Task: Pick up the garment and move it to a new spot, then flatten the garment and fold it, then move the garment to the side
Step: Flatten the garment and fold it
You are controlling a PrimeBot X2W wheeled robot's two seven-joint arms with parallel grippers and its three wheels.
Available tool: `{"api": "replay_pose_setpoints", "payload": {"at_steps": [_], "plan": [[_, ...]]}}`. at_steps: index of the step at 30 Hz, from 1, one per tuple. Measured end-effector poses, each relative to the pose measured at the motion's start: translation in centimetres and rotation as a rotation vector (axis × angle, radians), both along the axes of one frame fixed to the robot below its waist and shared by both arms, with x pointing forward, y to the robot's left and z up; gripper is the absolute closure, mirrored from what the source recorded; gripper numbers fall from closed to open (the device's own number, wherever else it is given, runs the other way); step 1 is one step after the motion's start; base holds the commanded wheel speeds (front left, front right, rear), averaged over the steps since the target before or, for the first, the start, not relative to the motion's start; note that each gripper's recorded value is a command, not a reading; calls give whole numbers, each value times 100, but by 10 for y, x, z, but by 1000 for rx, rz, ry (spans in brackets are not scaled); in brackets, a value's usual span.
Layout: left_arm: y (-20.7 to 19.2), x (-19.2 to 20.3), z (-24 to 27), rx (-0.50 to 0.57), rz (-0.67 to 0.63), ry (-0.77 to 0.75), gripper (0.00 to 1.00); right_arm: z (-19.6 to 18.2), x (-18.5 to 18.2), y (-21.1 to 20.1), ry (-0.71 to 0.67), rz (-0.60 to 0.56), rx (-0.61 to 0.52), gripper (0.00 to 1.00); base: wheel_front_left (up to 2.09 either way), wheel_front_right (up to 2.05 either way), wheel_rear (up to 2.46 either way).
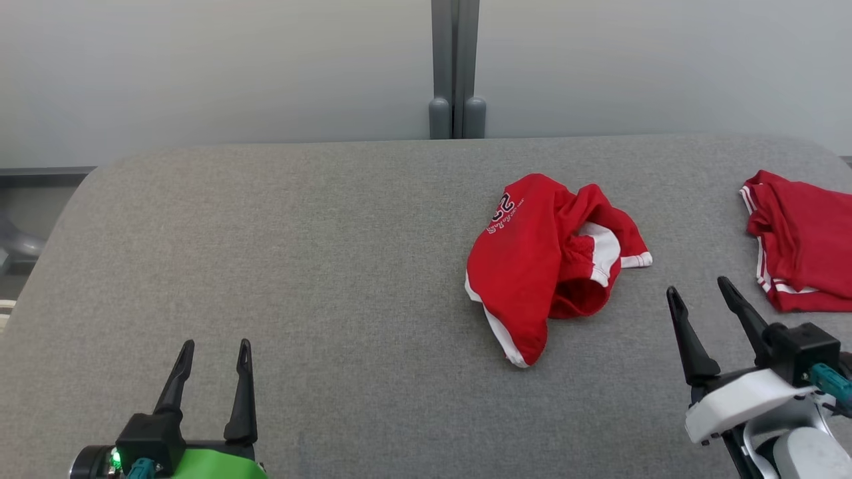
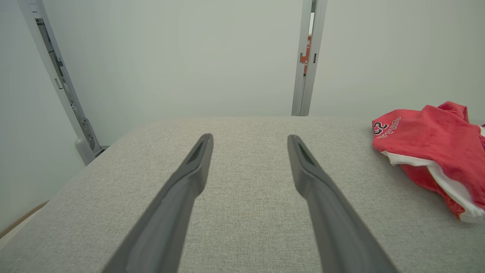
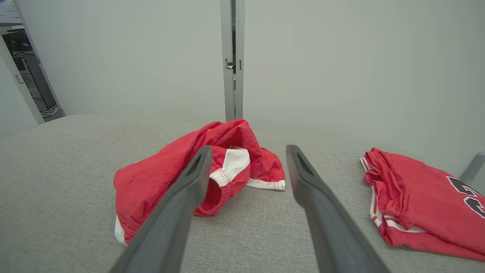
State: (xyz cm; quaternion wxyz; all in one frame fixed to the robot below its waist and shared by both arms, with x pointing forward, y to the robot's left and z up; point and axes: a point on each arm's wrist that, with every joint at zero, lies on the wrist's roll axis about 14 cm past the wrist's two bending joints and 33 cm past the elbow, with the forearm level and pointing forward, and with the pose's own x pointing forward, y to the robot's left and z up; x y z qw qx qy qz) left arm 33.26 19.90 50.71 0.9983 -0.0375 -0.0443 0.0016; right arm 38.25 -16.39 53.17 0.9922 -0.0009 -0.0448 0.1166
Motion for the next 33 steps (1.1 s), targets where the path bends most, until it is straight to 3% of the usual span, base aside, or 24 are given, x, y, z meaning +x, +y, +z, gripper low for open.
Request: {"api": "replay_pose_setpoints", "payload": {"at_steps": [9, 26, 27, 28, 33], "plan": [[-1, 2, -4, 10, 6, 15, 0, -20, 35, 29, 74, 106, -96, 0, 0, 0, 0], [5, 21, -19, 13, 50, 70, 0, -109, 87, 56, 310, 208, -202, 0, 0, 0, 0], [6, 21, -20, 13, 53, 73, 0, -113, 88, 57, 321, 209, -200, 67, 0, 0, 0], [7, 21, -21, 13, 56, 77, 0, -116, 89, 57, 330, 210, -200, 100, 0, 0, 0], [8, 21, -21, 14, 59, 76, 0, -113, 95, 57, 323, 202, -190, 100, 0, 0, 0]]}}
